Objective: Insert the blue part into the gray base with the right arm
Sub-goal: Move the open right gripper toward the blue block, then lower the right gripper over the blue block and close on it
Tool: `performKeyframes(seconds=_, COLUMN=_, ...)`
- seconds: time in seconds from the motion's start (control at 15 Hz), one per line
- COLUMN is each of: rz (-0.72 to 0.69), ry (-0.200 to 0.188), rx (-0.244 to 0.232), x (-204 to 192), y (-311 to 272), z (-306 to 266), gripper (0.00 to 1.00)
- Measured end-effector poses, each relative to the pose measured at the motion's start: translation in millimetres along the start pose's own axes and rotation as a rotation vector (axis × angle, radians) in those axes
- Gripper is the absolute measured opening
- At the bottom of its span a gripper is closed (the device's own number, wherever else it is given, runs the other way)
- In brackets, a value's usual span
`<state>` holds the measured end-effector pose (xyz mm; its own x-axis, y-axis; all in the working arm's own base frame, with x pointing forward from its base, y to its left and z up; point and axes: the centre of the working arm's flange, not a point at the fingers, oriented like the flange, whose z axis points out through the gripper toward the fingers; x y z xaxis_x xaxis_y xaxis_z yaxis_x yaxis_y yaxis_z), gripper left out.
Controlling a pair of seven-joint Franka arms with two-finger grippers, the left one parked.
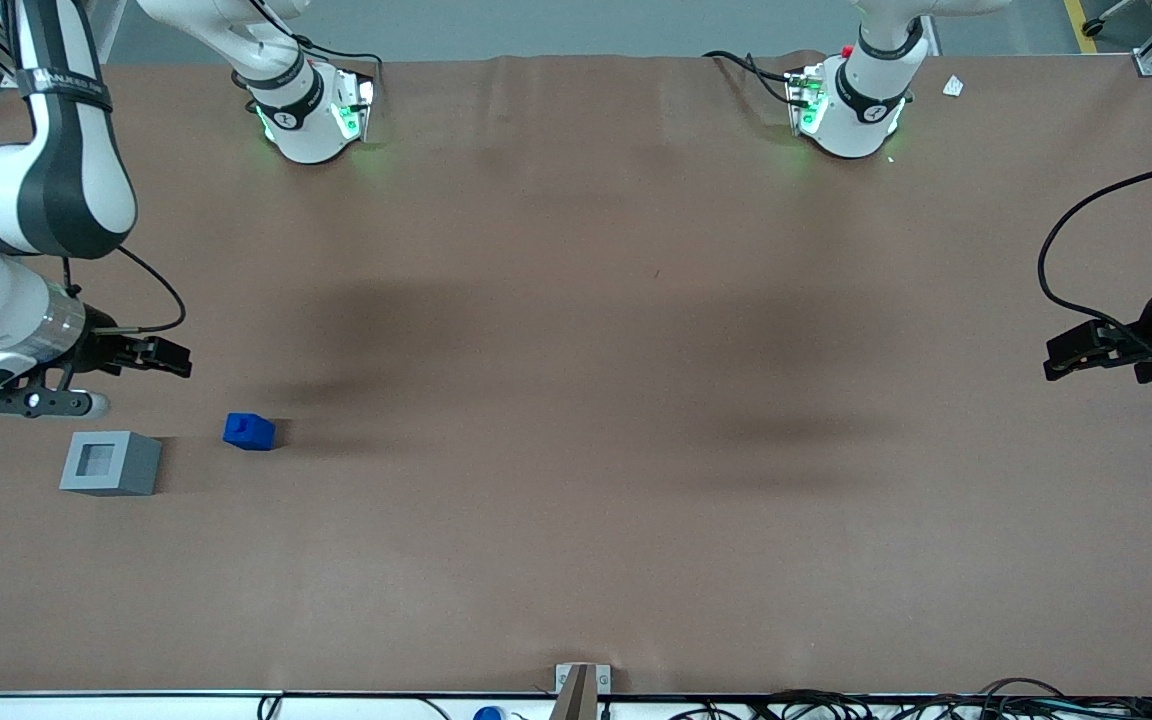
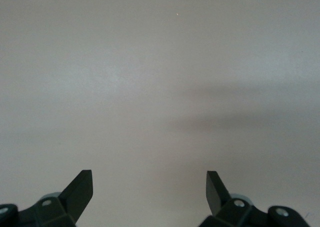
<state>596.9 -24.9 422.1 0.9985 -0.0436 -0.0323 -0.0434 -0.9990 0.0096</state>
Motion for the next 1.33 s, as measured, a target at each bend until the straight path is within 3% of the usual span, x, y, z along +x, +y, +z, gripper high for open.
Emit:
performKeyframes(seconds=0.33, rz=-0.002, ry=0.063, rx=-0.001, x=-7.0, y=-1.2, z=44.6, gripper=1.0)
performKeyframes(seconds=0.93, rz=-0.007, ry=0.087, rx=-0.021, x=10.3, y=-2.7, z=138.7, gripper=0.97)
performKeyframes(seconds=1.33, rz=-0.02, ry=0.085, rx=-0.023, x=12.6, y=-10.4, z=155.7, gripper=0.93)
